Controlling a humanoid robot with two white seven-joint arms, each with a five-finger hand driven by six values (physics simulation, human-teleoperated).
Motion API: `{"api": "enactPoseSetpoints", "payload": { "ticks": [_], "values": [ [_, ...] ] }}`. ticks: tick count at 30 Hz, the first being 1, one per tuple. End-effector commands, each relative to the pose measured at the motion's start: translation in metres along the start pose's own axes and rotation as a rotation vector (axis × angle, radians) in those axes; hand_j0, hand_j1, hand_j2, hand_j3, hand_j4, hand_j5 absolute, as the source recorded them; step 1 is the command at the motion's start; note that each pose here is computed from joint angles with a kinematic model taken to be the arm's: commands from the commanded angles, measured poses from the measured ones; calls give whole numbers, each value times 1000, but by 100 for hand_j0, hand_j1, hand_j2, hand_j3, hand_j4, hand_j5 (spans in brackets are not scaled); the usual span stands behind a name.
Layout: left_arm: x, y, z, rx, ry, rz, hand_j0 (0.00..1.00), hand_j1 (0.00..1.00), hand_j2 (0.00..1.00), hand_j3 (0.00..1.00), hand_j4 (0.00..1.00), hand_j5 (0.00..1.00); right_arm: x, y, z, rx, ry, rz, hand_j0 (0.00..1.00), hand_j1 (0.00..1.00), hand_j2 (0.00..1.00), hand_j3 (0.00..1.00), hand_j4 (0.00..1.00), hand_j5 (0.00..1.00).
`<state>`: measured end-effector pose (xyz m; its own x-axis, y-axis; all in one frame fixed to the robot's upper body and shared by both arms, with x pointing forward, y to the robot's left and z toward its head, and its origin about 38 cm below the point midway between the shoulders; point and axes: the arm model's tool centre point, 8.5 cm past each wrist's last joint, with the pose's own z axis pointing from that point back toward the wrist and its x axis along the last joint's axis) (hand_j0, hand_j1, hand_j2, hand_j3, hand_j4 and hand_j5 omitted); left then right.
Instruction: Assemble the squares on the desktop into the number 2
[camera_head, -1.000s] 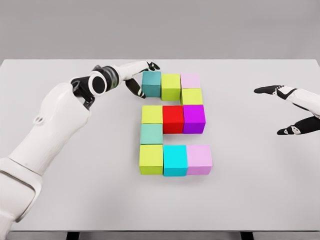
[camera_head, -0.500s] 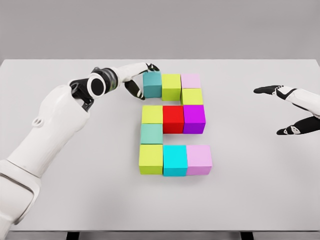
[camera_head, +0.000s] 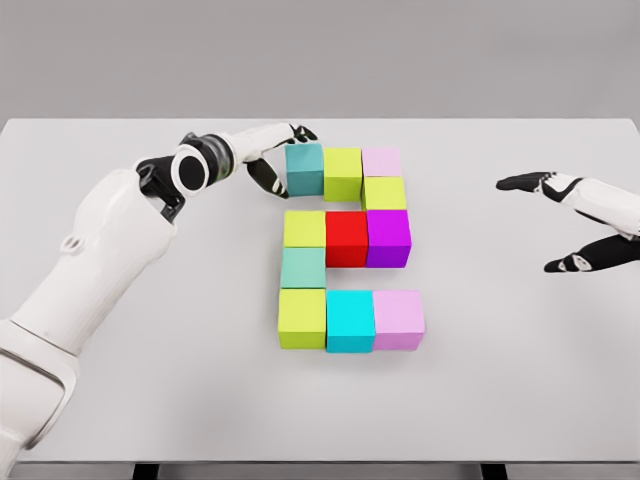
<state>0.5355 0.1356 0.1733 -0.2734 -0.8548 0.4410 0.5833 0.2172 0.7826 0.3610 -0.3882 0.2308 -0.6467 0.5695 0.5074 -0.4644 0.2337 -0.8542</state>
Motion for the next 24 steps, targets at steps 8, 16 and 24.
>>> {"api": "enactPoseSetpoints", "payload": {
  "ticks": [8, 16, 24],
  "values": [
    [-3, 3, 1, 4, 8, -7, 93, 93, 93, 93, 93, 93, 8, 2, -5, 6, -27, 2, 100, 100, 100, 100, 100, 100],
    [-15, 2, -3, -7, 48, 6, 92, 92, 92, 92, 92, 92, 8, 3, -5, 7, -28, -1, 100, 100, 100, 100, 100, 100],
    [-16, -1, -7, -12, 58, 7, 92, 92, 92, 92, 92, 92, 8, 6, -8, -3, -36, -12, 100, 100, 100, 100, 100, 100]
  ]
}}
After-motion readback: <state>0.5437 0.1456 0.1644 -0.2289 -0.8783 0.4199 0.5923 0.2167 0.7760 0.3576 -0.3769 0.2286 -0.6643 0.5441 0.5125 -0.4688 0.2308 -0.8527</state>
